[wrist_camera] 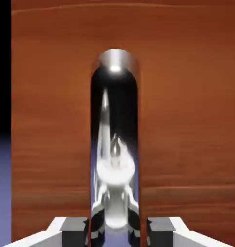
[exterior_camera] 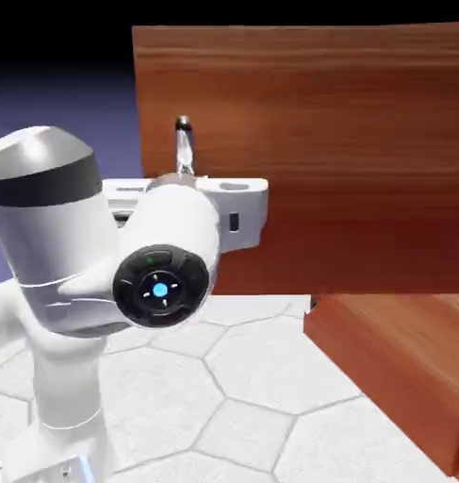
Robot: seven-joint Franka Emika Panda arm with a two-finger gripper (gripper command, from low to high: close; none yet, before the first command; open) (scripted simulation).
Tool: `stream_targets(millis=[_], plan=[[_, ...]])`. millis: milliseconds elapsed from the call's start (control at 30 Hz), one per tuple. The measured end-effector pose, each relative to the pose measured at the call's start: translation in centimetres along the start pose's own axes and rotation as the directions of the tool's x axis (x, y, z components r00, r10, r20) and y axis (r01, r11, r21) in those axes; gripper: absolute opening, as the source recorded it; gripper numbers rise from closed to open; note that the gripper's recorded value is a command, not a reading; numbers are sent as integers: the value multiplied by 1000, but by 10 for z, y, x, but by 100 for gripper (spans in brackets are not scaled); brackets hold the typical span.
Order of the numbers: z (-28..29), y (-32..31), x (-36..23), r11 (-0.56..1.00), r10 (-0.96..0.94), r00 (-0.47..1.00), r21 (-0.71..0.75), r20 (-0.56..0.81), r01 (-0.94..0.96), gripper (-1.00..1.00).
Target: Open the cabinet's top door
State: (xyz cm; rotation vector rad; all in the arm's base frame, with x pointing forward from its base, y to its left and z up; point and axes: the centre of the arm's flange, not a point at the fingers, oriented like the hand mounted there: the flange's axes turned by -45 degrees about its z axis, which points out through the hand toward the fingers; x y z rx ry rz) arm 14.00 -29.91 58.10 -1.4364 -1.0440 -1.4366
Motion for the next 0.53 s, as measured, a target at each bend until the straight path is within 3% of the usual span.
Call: stream_targets(millis=[500, 533], plan=[[-114, 54, 0, 966, 0, 1000, 260, 0, 0, -100], [-120, 58, 0, 962, 0, 1000, 274, 0, 0, 100]])
